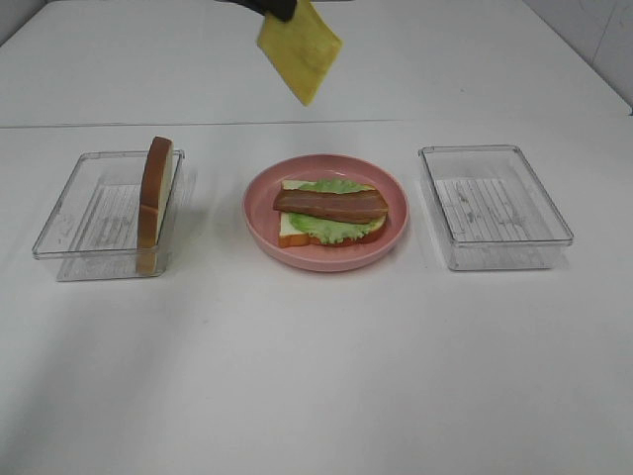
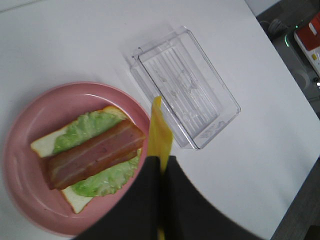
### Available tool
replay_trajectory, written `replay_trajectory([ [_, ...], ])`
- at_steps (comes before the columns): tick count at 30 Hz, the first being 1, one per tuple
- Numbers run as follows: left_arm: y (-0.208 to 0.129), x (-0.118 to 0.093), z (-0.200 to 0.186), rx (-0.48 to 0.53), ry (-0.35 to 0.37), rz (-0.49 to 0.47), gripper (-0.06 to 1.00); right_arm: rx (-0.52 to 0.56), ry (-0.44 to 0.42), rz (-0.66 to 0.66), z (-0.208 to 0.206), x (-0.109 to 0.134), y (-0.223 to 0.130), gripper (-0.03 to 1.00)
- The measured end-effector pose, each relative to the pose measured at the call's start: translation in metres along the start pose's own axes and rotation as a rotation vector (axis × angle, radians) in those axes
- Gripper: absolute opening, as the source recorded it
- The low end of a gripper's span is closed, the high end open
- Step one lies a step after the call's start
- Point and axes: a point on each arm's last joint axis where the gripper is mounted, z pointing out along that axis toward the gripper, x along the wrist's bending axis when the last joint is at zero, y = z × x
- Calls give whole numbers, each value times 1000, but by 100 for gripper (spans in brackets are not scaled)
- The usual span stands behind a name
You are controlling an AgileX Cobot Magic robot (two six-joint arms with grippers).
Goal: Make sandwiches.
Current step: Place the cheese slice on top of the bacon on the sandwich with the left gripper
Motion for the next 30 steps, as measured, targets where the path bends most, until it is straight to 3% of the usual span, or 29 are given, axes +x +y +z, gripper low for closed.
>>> replay_trajectory([
  [7,-12,-9,49,57,-22,11,0,0,0,0,0,0,0,96],
  [16,-38,4,118,167,-32,-31,0,0,0,0,0,0,0,96],
  [30,-50,21,153,155,-23,-78,0,0,0,0,0,0,0,96],
])
